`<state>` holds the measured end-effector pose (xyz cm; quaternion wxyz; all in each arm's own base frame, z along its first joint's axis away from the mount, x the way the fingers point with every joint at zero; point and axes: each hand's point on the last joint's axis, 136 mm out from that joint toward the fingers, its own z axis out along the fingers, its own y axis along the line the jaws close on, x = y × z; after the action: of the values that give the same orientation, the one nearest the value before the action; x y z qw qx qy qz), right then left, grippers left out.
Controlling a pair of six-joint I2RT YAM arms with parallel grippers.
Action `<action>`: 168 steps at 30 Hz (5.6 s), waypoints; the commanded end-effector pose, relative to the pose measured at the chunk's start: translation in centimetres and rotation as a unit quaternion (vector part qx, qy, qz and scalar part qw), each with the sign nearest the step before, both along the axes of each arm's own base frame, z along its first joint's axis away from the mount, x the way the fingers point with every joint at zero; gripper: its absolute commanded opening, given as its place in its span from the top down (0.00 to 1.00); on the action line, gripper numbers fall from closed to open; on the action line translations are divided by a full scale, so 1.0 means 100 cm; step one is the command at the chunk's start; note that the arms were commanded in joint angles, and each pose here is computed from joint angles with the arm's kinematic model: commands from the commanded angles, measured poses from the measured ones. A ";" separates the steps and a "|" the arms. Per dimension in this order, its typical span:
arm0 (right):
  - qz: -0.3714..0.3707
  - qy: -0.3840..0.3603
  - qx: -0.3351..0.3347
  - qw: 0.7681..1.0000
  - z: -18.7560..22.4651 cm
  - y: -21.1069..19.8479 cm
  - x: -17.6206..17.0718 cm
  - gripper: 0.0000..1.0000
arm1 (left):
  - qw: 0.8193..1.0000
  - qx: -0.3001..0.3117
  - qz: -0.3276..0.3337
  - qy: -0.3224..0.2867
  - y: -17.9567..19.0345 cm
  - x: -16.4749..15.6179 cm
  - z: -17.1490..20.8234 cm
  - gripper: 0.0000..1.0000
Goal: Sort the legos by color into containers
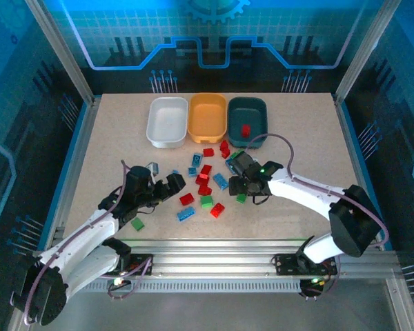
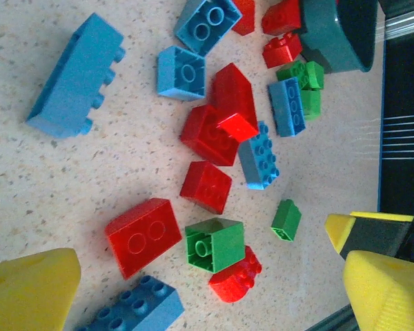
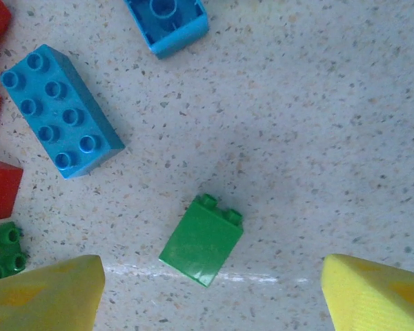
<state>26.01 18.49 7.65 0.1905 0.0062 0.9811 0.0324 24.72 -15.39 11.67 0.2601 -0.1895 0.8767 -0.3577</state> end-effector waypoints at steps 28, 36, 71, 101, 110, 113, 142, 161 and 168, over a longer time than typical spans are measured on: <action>-0.036 0.033 -0.042 0.998 -0.057 -0.009 -0.002 0.70 | 1.000 -0.004 -0.012 -0.009 -0.007 0.005 0.007 0.01; -0.009 -0.013 -0.036 0.999 -0.027 -0.012 0.011 0.72 | 1.000 -0.007 -0.016 -0.007 -0.015 0.019 0.009 0.01; 0.056 -0.153 0.045 0.986 0.080 0.052 0.168 0.69 | 0.997 0.003 0.057 0.059 0.035 0.057 -0.015 0.01; 0.098 -0.131 0.057 0.985 0.078 0.096 0.275 0.41 | 0.976 0.186 0.003 0.113 0.043 0.060 -0.039 0.11; 0.076 -0.144 0.099 0.982 0.104 0.055 0.180 0.39 | 0.936 0.318 -0.057 0.137 0.037 0.071 -0.067 0.25; 0.067 -0.129 0.110 0.983 0.090 0.041 0.147 0.39 | 0.929 0.336 -0.066 0.141 0.037 0.077 -0.076 0.30; -0.063 -0.089 0.093 0.990 0.035 -0.078 0.039 0.38 | 0.948 0.316 -0.030 0.036 0.023 0.196 0.057 0.92; -0.073 -0.057 0.096 0.991 0.025 -0.094 0.016 0.33 | 0.950 0.280 -0.019 0.135 0.057 0.282 -0.015 0.78; -0.057 -0.055 0.103 0.992 0.034 -0.087 0.021 0.30 | 0.957 0.266 -0.026 0.111 0.050 0.290 0.006 0.43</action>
<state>27.87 9.63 10.23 0.2489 0.0854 0.9577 0.1161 53.70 -10.30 11.00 0.1936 -0.1357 0.9681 -0.0827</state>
